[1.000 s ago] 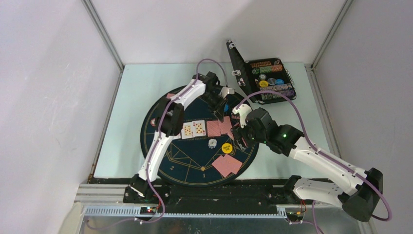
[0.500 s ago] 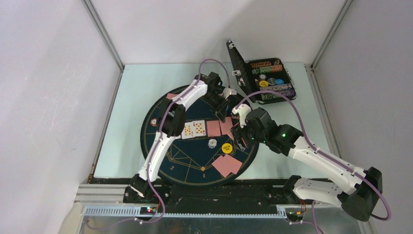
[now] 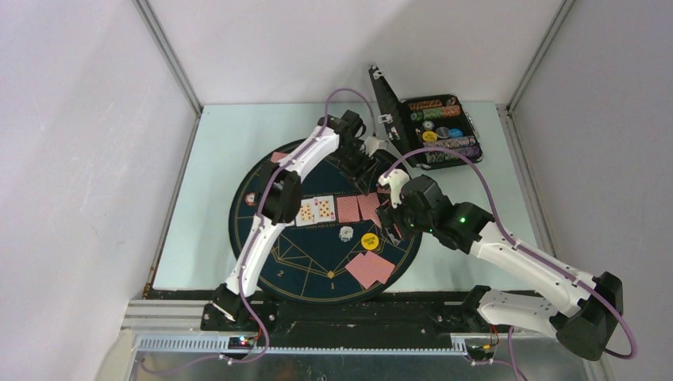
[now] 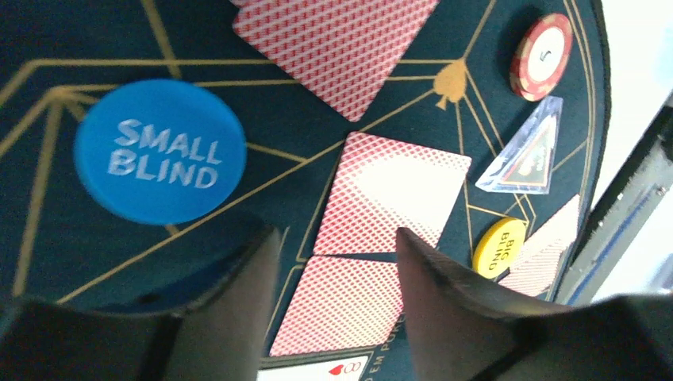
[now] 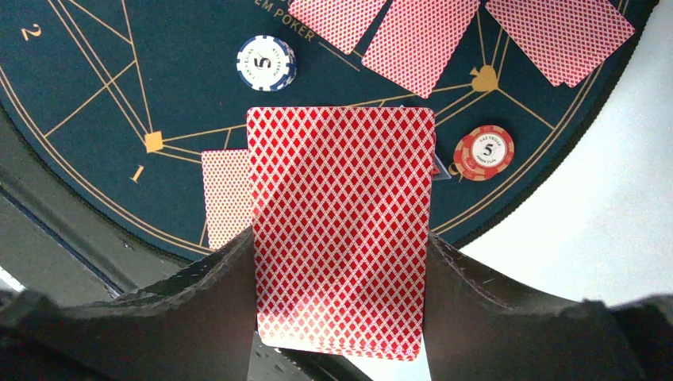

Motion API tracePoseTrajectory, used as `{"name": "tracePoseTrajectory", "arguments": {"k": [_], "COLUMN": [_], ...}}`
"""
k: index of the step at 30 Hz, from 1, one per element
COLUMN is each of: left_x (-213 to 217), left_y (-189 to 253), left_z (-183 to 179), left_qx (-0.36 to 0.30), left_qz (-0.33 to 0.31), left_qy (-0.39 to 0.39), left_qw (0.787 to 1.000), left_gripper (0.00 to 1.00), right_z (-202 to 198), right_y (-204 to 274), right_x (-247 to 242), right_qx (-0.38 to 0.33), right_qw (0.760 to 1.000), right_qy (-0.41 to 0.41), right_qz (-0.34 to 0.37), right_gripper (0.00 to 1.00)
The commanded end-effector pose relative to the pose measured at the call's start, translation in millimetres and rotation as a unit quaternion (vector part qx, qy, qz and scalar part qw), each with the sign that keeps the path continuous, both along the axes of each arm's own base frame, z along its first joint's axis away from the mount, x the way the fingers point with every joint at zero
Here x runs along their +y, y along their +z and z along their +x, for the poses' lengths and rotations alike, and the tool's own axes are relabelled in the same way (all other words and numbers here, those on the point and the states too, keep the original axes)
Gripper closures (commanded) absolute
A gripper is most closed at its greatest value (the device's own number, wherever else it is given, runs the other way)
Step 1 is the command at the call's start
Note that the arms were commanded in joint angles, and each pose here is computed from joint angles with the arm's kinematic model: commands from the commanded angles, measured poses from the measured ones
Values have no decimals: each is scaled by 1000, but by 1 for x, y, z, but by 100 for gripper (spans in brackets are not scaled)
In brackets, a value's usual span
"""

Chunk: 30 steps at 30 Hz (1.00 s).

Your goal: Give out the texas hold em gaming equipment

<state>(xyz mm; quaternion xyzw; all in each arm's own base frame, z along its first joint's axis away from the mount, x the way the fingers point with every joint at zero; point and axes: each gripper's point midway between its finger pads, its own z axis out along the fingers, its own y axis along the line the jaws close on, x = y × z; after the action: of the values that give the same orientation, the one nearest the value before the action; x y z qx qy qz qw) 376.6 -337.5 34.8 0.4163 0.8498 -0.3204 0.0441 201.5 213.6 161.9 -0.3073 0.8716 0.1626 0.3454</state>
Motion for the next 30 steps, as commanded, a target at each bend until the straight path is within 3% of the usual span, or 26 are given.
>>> {"name": "tracePoseTrajectory", "arguments": {"k": [1, 3, 4, 6, 9, 11, 12, 13, 14, 15, 16, 17, 18, 19, 22, 23, 24, 25, 26, 27, 28, 29, 30], "left_x": [8, 11, 12, 16, 26, 38, 39, 52, 55, 68, 70, 81, 85, 91, 99, 109, 114, 133, 143, 170, 185, 220, 239], "left_y": [63, 82, 98, 126, 177, 244, 255, 295, 294, 337, 324, 359, 340, 365, 347, 360, 334, 355, 319, 302, 293, 275, 281], "left_z": [36, 39, 41, 45, 54, 55, 50, 50, 43, 38, 29, 19, 14, -3, -31, -39, -41, -48, -44, -43, -43, -47, -61], "left_qx": [-121, -145, -162, -191, -226, -270, -256, -288, -257, -298, -265, -303, -282, -311, -299, -327, -305, -344, -329, -339, -344, -350, -360], "left_qz": [3, 2, -4, -14, -50, -105, -126, -162, -177, -219, -226, -258, -247, -270, -273, -278, -261, -267, -234, -207, -191, -161, -168], "left_qy": [24, 29, 33, 45, 86, 129, 146, 165, 188, 199, 210, 216, 233, 227, 235, 253, 280, 326, 365, 442, 482, 570, 606], "left_qw": [992, 989, 986, 980, 969, 948, 947, 929, 931, 908, 914, 892, 897, 883, 884, 867, 872, 839, 839, 804, 783, 726, 689], "left_gripper": [34, 28, 12, 2, 0, 0, 0, 0, 0, 0, 0, 0, 0, 0, 0, 0, 0, 0, 0, 0, 0, 0, 0], "right_z": [5, 5, 5, 5, 5, 5, 5, 5, 5, 5, 5, 5, 5, 5, 6, 6, 7, 8, 10, 12, 14, 15, 16], "right_y": [13, 14, 15, 16, 17, 18, 19, 19, 20, 20, 20, 21, 21, 22, 22, 21, 20, 19, 17, 16, 14, 14, 12], "right_x": [7, 7, 7, 6, 6, 5, 5, 4, 4, 4, 3, 3, 3, 3, 3, 4, 5, 4, 4, 3, 1, 1, 2], "right_qx": [-18, -19, -21, -22, -23, -26, -26, -27, -27, -28, -27, -29, -29, -31, -30, -30, -27, -29, -26, -28, -28, -28, -26], "right_qw": [999, 999, 999, 999, 999, 999, 999, 999, 999, 999, 999, 999, 999, 999, 999, 999, 999, 999, 999, 999, 999, 998, 998], "right_qy": [1, 0, 0, -1, -1, -4, -4, -6, -7, -8, -8, -9, -10, -11, -11, -12, -13, -18, -23, -30, -38, -41, -44], "right_qz": [28, 29, 30, 31, 31, 32, 33, 33, 34, 35, 35, 36, 36, 36, 36, 36, 36, 34, 32, 28, 24, 24, 23], "right_gripper": [100, 100, 100, 100, 100, 100, 100, 100, 100, 100, 100, 100, 100, 100, 100, 100, 100, 100, 100, 100, 100, 100, 100]}}
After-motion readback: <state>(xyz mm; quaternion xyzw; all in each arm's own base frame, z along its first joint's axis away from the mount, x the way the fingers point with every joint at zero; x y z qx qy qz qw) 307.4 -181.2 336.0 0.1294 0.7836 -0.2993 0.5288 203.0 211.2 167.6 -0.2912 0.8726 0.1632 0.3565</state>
